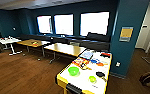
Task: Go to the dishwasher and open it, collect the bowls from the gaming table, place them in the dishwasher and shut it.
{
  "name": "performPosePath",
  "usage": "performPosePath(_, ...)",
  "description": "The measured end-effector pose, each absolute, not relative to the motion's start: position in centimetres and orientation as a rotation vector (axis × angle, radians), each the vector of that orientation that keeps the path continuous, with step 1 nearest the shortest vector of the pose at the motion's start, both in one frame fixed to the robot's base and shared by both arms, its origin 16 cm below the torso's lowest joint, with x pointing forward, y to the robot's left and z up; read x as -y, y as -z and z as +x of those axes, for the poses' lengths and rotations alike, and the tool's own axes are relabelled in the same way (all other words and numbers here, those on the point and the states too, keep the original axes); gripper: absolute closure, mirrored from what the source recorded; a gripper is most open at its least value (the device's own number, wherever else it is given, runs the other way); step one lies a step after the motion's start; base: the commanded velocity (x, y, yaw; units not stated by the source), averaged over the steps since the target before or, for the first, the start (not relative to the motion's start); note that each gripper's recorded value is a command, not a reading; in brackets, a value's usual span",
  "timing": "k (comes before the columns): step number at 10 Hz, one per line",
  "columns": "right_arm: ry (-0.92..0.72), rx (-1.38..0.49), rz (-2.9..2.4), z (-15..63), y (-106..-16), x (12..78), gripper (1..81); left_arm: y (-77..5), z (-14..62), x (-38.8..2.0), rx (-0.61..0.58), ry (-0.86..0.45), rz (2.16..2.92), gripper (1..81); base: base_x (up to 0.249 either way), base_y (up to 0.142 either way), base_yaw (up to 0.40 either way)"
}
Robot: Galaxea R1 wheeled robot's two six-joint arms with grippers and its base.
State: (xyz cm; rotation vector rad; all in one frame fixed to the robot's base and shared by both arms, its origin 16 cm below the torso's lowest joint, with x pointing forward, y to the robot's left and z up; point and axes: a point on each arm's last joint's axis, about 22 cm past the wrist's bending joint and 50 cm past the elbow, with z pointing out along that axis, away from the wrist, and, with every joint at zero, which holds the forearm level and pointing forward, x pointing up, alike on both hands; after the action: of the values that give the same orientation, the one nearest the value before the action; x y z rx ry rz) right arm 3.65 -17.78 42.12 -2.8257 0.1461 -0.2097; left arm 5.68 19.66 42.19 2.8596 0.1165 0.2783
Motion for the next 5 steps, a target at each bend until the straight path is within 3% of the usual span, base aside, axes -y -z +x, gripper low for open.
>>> performPosePath(3,0.206,-0.146,-2.817,3.46,-42.17,17.17,1.0,-42.08,5.11,-20.3,-0.117,-0.27,2.87,1.0,0.0,0.242,0.0)
performPosePath(5,0.208,-0.145,-2.82,3.52,-42.16,17.42,1.0,-42.11,5.13,-20.03,-0.117,-0.27,2.866,1.0,0.081,0.205,0.0)
